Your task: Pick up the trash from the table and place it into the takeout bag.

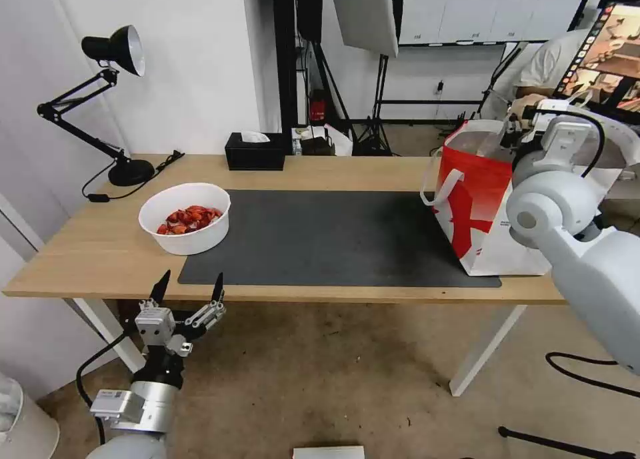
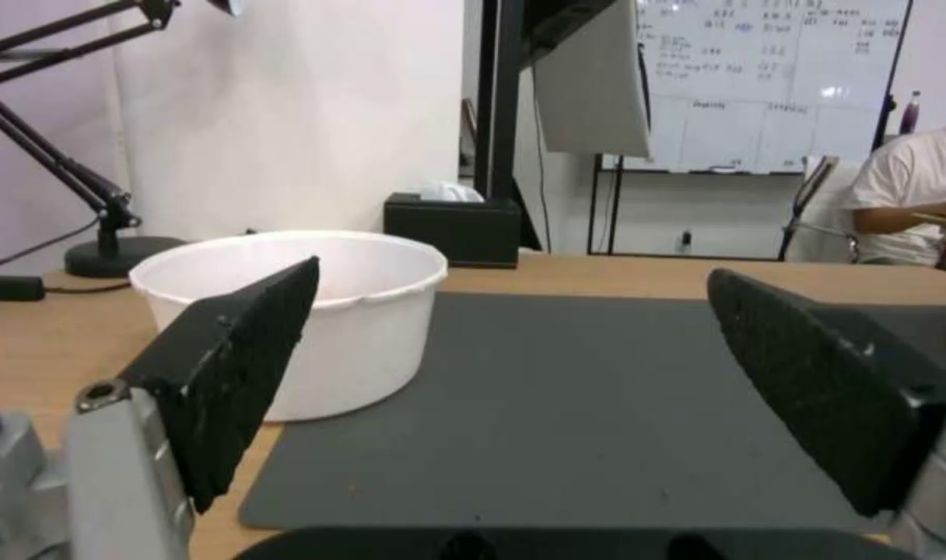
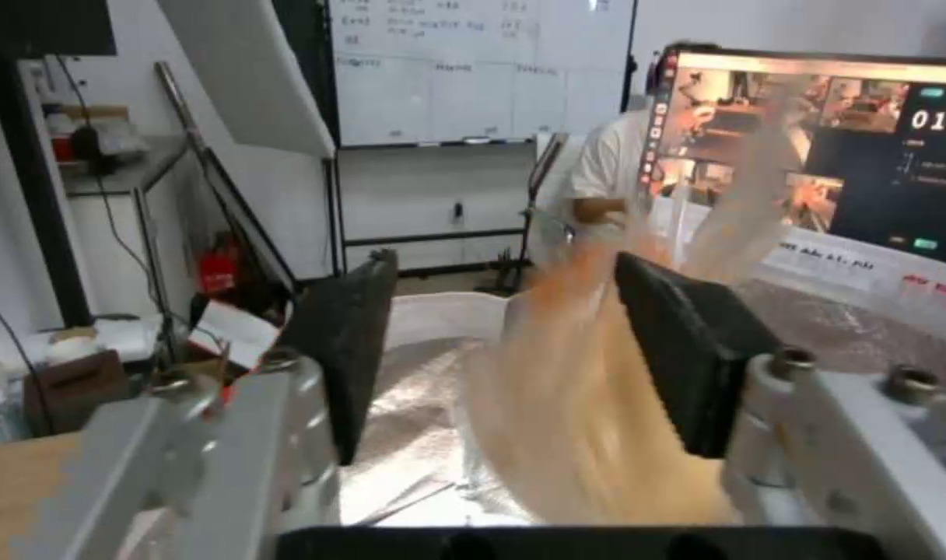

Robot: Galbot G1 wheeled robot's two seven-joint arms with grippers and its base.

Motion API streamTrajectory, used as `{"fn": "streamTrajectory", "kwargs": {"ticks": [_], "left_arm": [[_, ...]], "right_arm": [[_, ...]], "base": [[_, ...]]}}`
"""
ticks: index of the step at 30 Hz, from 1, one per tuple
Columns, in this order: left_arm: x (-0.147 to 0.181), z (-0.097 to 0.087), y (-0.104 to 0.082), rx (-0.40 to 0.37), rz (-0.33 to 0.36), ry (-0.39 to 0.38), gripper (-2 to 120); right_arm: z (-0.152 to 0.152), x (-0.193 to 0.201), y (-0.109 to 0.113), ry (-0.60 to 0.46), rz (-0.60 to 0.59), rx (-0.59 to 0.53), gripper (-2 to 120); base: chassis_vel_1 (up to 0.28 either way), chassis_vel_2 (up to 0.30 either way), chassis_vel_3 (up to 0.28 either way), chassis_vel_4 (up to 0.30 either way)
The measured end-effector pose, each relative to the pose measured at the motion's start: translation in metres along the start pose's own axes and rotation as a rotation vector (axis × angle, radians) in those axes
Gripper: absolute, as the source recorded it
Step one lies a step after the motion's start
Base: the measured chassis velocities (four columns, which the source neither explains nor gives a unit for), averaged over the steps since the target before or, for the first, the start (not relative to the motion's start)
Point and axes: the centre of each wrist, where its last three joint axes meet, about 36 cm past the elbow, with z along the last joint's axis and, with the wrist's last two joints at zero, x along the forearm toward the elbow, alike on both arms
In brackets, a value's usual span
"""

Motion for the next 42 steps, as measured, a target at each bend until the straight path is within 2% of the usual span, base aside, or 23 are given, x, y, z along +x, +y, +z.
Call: {"fn": "streamTrajectory", "kwargs": {"ticks": [5, 6, 9, 15, 18, 19, 20, 22, 23, 26, 27, 30, 31, 33, 34, 37, 38, 42], "left_arm": [[0.0, 0.0, 0.0, 0.0, -0.001, 0.001, 100], [0.0, 0.0, 0.0, 0.0, -0.001, 0.001, 100], [0.0, 0.0, 0.0, -0.001, -0.001, 0.002, 100], [0.0, -0.002, 0.0, 0.0, 0.001, -0.003, 100], [-0.001, -0.003, 0.0, 0.0, 0.001, -0.007, 100], [-0.002, -0.003, 0.0, 0.0, 0.002, -0.01, 100], [-0.002, -0.003, 0.0, 0.0, 0.002, -0.011, 100], [-0.005, -0.005, 0.0, 0.002, 0.0, -0.023, 100], [-0.005, -0.005, 0.0, 0.002, 0.0, -0.023, 100], [-0.006, -0.006, -0.001, 0.004, -0.001, -0.028, 100], [-0.006, -0.006, -0.001, 0.004, -0.001, -0.028, 100], [-0.005, -0.006, 0.001, 0.002, -0.011, -0.031, 100], [-0.005, -0.006, 0.001, 0.002, -0.011, -0.031, 100], [-0.001, -0.003, 0.003, -0.008, -0.012, -0.016, 100], [-0.001, -0.003, 0.003, -0.008, -0.012, -0.016, 100], [0.003, 0.005, 0.005, -0.024, -0.001, 0.005, 100], [0.003, 0.005, 0.005, -0.024, -0.001, 0.005, 100], [0.007, 0.019, 0.005, -0.039, 0.011, 0.064, 100]], "right_arm": [[0.0, 0.001, 0.002, 0.011, -0.006, -0.01, 80], [0.0, 0.001, 0.002, 0.011, -0.006, -0.01, 80], [0.0, 0.001, 0.003, 0.012, -0.01, -0.015, 95], [0.0, 0.003, 0.004, 0.007, -0.03, -0.021, 100], [0.004, 0.008, 0.002, -0.024, -0.081, -0.055, 100], [0.007, 0.013, 0.001, -0.056, -0.156, -0.088, 100], [0.008, 0.014, 0.0, -0.062, -0.17, -0.093, 100], [0.026, 0.037, -0.002, -0.135, -0.396, -0.139, 100], [0.026, 0.037, -0.002, -0.135, -0.396, -0.139, 100], [0.055, 0.058, -0.008, -0.174, -0.546, -0.172, 100], [0.055, 0.058, -0.008, -0.174, -0.546, -0.172, 100], [0.104, 0.09, -0.029, -0.208, -0.681, -0.155, 100], [0.104, 0.09, -0.029, -0.208, -0.681, -0.155, 100], [0.139, 0.119, -0.05, -0.193, -0.688, -0.116, 100], [0.139, 0.119, -0.05, -0.193, -0.688, -0.116, 100], [0.176, 0.153, -0.075, -0.184, -0.661, -0.078, 100], [0.176, 0.153, -0.075, -0.184, -0.661, -0.078, 100], [0.224, 0.202, -0.093, -0.099, -0.6, -0.03, 100]], "base": [[0.0, 0.0, 0.0, 0.0], [0.0, 0.0, 0.0, 0.0], [0.0, 0.0, 0.0, 0.0], [0.0, 0.0, 0.0, 0.0], [0.0, 0.0, 0.0, 0.0], [0.0, 0.0, 0.0, 0.0], [0.0, 0.0, 0.0, 0.0], [0.0, 0.0, 0.0, 0.0], [0.0, 0.0, 0.0, 0.0], [0.0, 0.0, 0.0, 0.0], [0.0, 0.0, 0.0, 0.0], [0.0, 0.0, 0.0, 0.0], [0.0, 0.0, 0.0, 0.0], [0.0, 0.0, 0.0, 0.0], [0.0, 0.0, 0.0, 0.0], [0.0, 0.0, 0.0, 0.0], [0.0, 0.0, 0.0, 0.0], [0.0, 0.0, 0.0, 0.0]]}}
